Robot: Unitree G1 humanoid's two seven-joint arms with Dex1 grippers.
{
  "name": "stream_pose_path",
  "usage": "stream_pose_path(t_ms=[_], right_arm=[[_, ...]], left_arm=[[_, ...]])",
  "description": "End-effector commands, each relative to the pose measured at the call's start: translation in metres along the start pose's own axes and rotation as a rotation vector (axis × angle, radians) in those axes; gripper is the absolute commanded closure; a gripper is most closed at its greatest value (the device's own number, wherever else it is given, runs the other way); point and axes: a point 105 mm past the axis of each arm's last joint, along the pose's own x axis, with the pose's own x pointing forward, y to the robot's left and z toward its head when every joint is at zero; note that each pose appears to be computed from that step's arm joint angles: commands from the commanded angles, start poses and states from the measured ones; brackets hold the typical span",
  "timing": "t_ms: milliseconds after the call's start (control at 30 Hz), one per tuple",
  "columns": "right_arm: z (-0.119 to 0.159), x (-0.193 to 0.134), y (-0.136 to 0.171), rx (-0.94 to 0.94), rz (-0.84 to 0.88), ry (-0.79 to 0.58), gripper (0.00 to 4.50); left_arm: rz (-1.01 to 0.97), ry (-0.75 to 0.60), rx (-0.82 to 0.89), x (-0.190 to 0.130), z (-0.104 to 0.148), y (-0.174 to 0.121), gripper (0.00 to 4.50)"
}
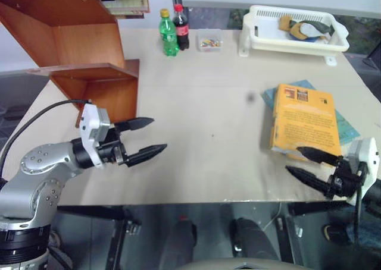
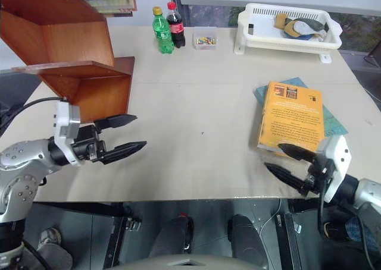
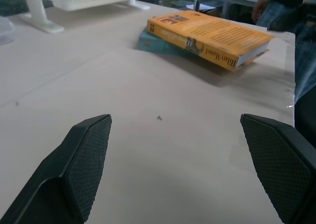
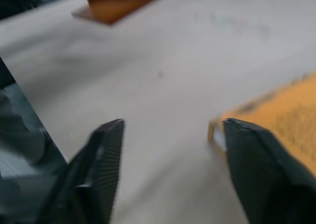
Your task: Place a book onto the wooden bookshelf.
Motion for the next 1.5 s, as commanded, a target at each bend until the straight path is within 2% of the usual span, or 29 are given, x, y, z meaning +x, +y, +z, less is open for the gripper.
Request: stream_pose_path(t_ms=[33, 67, 200, 333, 500, 600, 767, 867, 900, 1067, 1300, 1500], right_arm=[[0.032, -0.005, -0.021, -0.064, -0.101, -0.075, 2.99], [0.036, -0.008, -0.036, -0.066, -0.156, -0.060, 3.45], [0.041, -0.015, -0.098, -0.118, -0.369, 0.037, 3.45], [0.031, -0.018, -0.165, -0.248, -0.615, 0.193, 3.45], [0.020, -0.014, -0.230, -0.399, -0.851, 0.384, 3.45], [0.016, -0.011, -0.252, -0.454, -0.941, 0.496, 3.45], [0.013, -0.006, -0.270, -0.447, -0.992, 0.564, 3.45], [0.007, -0.001, -0.271, -0.424, -0.961, 0.589, 4.30], [0.005, 0.000, -0.270, -0.413, -0.944, 0.596, 4.41], [-0.014, 0.000, -0.266, -0.364, -0.859, 0.656, 4.41], [-0.034, 0.019, -0.248, -0.259, -0.657, 0.634, 4.41], [-0.044, 0.023, -0.240, -0.193, -0.609, 0.623, 4.41]], left_arm=[[-0.029, -0.052, 0.038, 0.009, 0.013, -0.004, 0.00], [-0.038, -0.070, 0.033, 0.013, 0.016, -0.006, 0.00], [-0.072, -0.112, 0.029, 0.029, 0.024, -0.013, 0.00], [-0.101, -0.140, 0.028, 0.046, 0.029, -0.023, 0.00], [-0.087, -0.171, 0.023, 0.065, 0.037, -0.028, 0.00], [-0.077, -0.165, 0.019, 0.071, 0.037, -0.030, 0.00], [-0.042, -0.150, 0.012, 0.074, 0.035, -0.034, 0.00], [-0.036, -0.151, 0.005, 0.073, 0.036, -0.036, 0.00], [-0.040, -0.148, 0.004, 0.073, 0.035, -0.037, 0.00], [-0.052, -0.137, 0.004, 0.072, 0.035, -0.039, 0.00], [-0.064, -0.123, -0.001, 0.072, 0.033, -0.040, 0.00], [-0.056, -0.113, -0.015, 0.071, 0.029, -0.039, 0.00]])
